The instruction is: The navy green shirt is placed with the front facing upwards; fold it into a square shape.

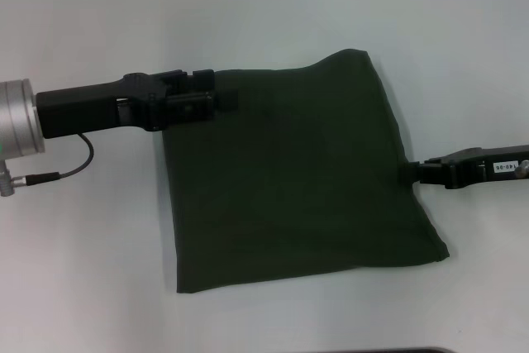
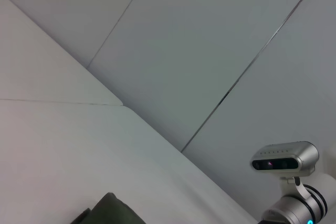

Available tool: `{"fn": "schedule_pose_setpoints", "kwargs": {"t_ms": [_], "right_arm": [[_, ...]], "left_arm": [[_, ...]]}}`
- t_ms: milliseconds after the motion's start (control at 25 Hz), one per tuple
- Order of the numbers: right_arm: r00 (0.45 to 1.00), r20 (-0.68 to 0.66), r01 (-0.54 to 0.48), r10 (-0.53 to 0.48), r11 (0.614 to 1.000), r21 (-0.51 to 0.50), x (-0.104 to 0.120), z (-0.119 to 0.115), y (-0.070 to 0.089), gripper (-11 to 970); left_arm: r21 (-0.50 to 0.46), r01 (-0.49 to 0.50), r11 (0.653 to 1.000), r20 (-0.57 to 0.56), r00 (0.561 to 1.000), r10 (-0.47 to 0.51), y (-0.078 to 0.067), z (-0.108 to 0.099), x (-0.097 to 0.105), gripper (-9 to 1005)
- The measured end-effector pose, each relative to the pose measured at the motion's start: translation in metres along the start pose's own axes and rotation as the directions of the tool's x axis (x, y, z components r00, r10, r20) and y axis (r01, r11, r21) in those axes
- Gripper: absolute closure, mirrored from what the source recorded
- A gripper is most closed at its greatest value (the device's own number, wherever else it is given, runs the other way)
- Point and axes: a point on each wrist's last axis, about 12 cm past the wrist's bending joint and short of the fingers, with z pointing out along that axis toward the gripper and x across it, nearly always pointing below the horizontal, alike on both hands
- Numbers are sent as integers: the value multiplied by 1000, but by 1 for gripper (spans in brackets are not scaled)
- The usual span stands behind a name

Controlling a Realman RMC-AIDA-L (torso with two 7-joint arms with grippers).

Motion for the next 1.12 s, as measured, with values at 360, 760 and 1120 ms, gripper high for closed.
{"fn": "schedule_pose_setpoints", "kwargs": {"t_ms": [360, 760, 1120], "right_arm": [[994, 107, 13, -7, 998, -54, 0, -28, 0, 921], [978, 192, 106, -77, 984, -143, 4, -40, 9, 918], [976, 200, 137, -86, 957, -257, 11, -32, 25, 625]], "left_arm": [[6, -6, 1000, -4, 1000, 6, -1, -1, -1, 182], [32, -27, 999, -80, 996, 29, -1, -23, -6, 177], [47, -3, 999, -131, 991, 9, -4, -43, 0, 174]]}}
